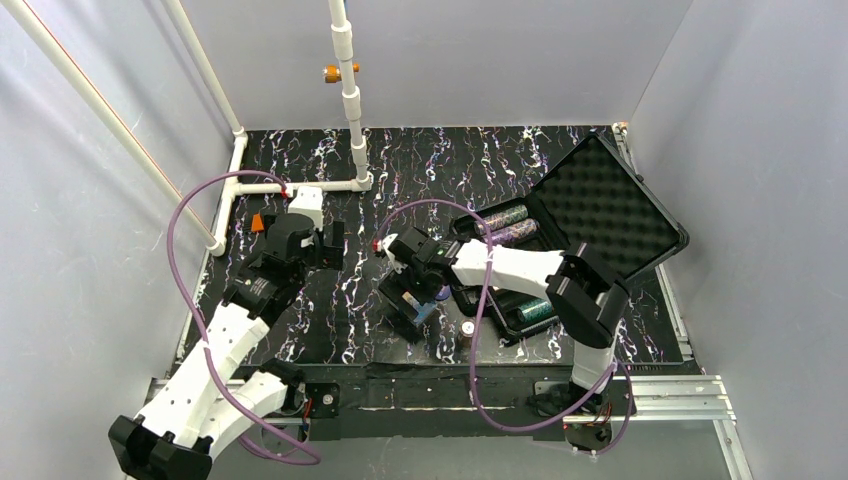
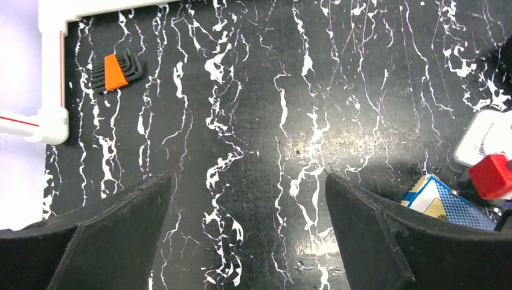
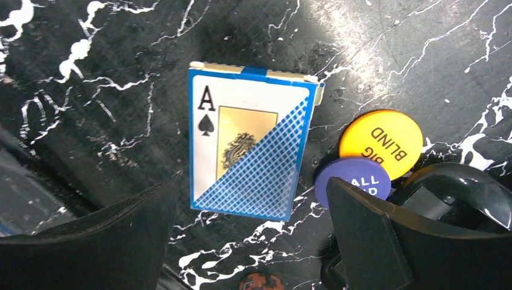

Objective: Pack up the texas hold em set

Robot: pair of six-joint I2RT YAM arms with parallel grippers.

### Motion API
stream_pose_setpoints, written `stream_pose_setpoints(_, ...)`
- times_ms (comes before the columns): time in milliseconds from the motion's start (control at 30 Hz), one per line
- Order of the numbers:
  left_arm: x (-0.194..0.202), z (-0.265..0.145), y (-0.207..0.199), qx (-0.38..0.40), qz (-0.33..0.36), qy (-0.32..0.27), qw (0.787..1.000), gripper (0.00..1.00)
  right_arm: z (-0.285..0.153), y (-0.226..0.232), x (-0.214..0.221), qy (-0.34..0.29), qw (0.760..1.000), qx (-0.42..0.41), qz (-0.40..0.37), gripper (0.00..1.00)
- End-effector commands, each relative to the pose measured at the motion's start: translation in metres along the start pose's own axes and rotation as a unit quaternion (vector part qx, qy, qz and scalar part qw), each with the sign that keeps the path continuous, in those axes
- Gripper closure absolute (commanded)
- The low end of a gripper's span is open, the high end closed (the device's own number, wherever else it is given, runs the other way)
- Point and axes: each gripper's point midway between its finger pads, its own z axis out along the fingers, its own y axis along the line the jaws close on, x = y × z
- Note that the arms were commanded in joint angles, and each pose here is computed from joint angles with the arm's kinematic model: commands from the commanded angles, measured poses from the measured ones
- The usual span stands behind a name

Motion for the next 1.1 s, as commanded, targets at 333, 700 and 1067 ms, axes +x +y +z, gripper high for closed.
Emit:
stream_pose_setpoints(333,-0.005,-0.005,0.010,-0.018,-0.015,-0.022,0.999,0.02,0.016,-0.005,-0.021,-0.027,0.999,0.029,-0.019,0.00)
stream_pose_setpoints(700,-0.005,-0.005,0.009,-0.017,-0.014,-0.021,1.000,0.02,0.020,0.003,-0.027,-0.038,0.999,0.021,-0.012,0.00)
stream_pose_setpoints(1067,-0.004,-0.004,0.009,-0.017,-0.009,-0.018,1.000,0.02,0.028,0.002,-0.022,-0.022,0.999,0.024,-0.013,0.26)
